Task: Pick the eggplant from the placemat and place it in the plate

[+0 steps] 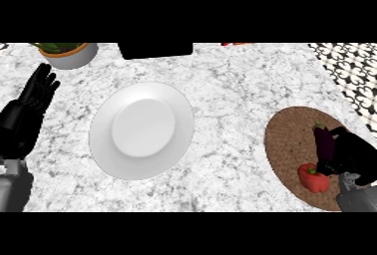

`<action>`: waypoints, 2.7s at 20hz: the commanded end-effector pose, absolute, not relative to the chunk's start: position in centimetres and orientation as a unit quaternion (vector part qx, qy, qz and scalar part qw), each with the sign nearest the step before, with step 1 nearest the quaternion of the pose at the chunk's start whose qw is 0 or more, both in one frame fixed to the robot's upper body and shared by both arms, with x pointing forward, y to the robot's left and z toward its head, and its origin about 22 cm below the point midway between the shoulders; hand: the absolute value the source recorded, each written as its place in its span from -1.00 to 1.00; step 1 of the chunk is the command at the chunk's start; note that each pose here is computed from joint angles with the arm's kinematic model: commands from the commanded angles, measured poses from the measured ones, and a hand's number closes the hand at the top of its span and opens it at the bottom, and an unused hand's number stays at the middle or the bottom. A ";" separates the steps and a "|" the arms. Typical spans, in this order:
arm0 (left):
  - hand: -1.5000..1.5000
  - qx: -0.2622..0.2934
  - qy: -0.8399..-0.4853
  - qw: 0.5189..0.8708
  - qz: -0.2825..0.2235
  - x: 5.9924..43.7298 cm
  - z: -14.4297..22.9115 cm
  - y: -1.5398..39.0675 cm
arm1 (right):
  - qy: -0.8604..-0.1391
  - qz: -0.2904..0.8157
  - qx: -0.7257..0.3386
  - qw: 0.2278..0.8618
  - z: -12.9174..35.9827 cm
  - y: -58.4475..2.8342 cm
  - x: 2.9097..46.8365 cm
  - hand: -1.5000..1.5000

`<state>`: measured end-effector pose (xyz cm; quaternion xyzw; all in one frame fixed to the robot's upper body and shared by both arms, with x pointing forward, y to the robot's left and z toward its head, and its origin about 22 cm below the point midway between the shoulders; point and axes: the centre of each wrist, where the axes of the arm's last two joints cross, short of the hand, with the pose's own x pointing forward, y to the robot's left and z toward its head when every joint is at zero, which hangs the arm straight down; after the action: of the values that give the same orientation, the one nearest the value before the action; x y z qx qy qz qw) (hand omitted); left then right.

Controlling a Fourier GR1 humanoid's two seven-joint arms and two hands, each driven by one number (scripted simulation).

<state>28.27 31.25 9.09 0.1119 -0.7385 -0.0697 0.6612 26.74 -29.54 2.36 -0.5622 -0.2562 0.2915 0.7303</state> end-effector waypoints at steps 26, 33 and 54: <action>0.00 0.039 -0.770 0.628 -0.106 29.9 10.8 27.3 | -0.577 0.128 -0.532 0.607 14.9 -4.2 18.1 1.00; 0.00 0.036 -0.771 0.624 -0.124 30.1 10.4 26.1 | -0.551 0.115 -0.520 0.643 14.1 -3.8 23.5 1.00; 0.00 0.018 -0.774 0.617 -0.141 31.5 11.1 23.9 | -0.525 0.063 -0.463 0.712 11.2 -4.7 35.9 -1.00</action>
<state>31.23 24.86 11.26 0.0248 -0.7740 -0.1366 0.6178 34.72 -5.41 10.60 -0.4977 -0.5324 0.1721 0.6628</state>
